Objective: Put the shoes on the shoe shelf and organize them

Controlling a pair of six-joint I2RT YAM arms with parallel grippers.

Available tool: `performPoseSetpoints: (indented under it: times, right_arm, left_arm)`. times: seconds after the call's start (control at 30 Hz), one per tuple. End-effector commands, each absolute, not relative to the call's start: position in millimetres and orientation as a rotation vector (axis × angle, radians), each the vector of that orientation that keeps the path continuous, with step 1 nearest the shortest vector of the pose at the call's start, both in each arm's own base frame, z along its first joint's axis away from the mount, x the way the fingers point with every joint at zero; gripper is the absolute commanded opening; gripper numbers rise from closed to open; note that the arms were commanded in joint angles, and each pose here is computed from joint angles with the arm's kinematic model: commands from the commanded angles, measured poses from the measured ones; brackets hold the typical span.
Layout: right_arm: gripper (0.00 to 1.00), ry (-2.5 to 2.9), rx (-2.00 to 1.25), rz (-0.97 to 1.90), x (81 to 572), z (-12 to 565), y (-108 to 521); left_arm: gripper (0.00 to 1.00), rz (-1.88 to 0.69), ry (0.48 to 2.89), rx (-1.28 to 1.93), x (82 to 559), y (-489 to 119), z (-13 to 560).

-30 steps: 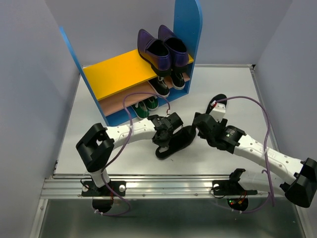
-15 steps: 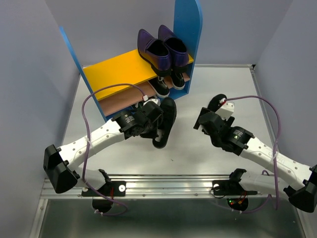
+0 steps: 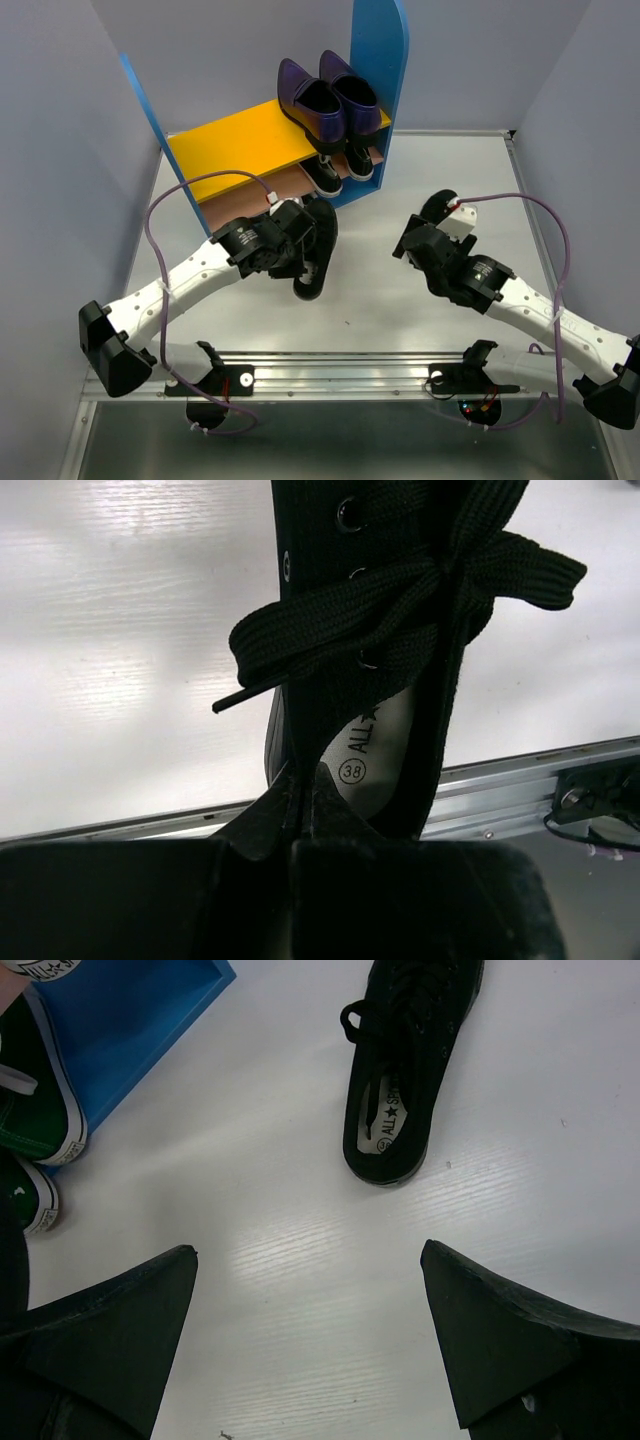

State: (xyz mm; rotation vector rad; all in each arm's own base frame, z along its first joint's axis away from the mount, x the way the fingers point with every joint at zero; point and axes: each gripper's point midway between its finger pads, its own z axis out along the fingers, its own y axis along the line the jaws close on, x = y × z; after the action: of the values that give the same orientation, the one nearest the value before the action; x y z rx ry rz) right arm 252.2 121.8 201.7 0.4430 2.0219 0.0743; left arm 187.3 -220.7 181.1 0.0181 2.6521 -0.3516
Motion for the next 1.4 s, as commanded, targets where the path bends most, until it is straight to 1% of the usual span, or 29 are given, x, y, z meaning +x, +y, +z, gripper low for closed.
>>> performPoseSetpoints:
  times: [0.0,0.2,0.37,0.6,0.9,1.07,1.37]
  right_arm:
    - [1.0,1.947,0.508,0.097,258.6,225.7,117.4]
    - [1.0,1.955,0.493,0.093,260.8,225.1,120.8]
    - [1.0,1.959,0.488,0.108,261.8,224.7,124.3]
    - [1.0,1.97,0.47,0.118,262.5,224.0,128.3]
    - [1.0,1.97,0.47,0.118,261.8,223.7,127.5]
    - [1.0,1.97,0.462,0.118,263.3,226.2,129.3]
    - [1.0,1.971,0.462,0.122,263.1,226.4,129.7]
  left_arm:
    - [0.0,-0.437,2.48,-0.11,203.9,-211.5,230.3]
    - [0.0,-0.462,2.394,-0.226,208.0,-197.1,247.4]
    - [0.0,-0.411,2.36,-0.33,216.7,-183.9,250.1]
    - [0.0,-0.373,2.279,-0.462,244.9,-180.0,250.1]
    - [0.0,-0.339,2.229,-0.541,276.2,-177.7,248.4]
    - [0.0,-0.341,2.161,-0.567,299.3,-178.2,262.8]
    - [0.0,-0.29,2.109,-0.593,333.7,-174.5,276.2]
